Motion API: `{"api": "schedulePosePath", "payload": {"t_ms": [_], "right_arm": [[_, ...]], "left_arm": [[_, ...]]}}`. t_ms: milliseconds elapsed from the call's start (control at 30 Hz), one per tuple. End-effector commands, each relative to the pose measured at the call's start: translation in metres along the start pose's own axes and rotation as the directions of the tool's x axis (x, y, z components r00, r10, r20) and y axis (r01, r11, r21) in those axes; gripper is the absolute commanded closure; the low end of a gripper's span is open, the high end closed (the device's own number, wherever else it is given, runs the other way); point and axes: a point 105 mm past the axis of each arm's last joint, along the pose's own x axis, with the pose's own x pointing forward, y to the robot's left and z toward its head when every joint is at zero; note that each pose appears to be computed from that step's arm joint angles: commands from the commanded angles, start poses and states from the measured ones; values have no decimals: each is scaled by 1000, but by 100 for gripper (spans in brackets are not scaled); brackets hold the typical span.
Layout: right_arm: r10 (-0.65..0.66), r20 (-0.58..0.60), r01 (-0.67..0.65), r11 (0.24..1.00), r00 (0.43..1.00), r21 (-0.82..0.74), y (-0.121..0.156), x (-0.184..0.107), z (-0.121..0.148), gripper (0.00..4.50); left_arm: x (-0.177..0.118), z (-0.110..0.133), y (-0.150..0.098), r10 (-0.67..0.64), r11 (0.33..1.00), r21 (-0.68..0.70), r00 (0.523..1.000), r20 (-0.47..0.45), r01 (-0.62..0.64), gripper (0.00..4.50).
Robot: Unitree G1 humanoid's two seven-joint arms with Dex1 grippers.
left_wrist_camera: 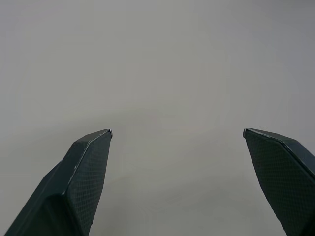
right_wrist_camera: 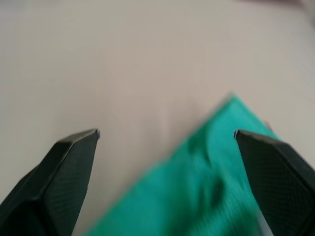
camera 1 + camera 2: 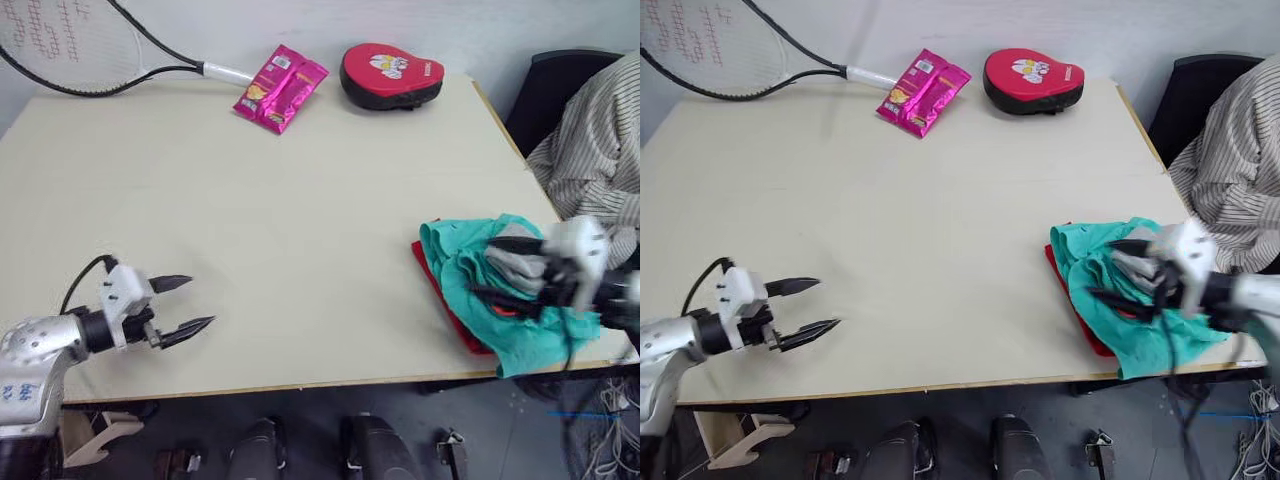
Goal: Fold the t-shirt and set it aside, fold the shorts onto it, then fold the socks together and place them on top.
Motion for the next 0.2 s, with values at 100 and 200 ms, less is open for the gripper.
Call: {"api": "schedulePosePath", "payload": {"t_ms": [100,200], "right_arm": [[292,104,-254,926,951,-278,27,55,-5,2],[354,109,-305,899,929,-315,31,69,-12,2]], "left_arm": [[-17,-4,-2,101,991,90,995,-9,-100,0],[-22,-4,-6,104,991,90,995,2,-104,0]]}}
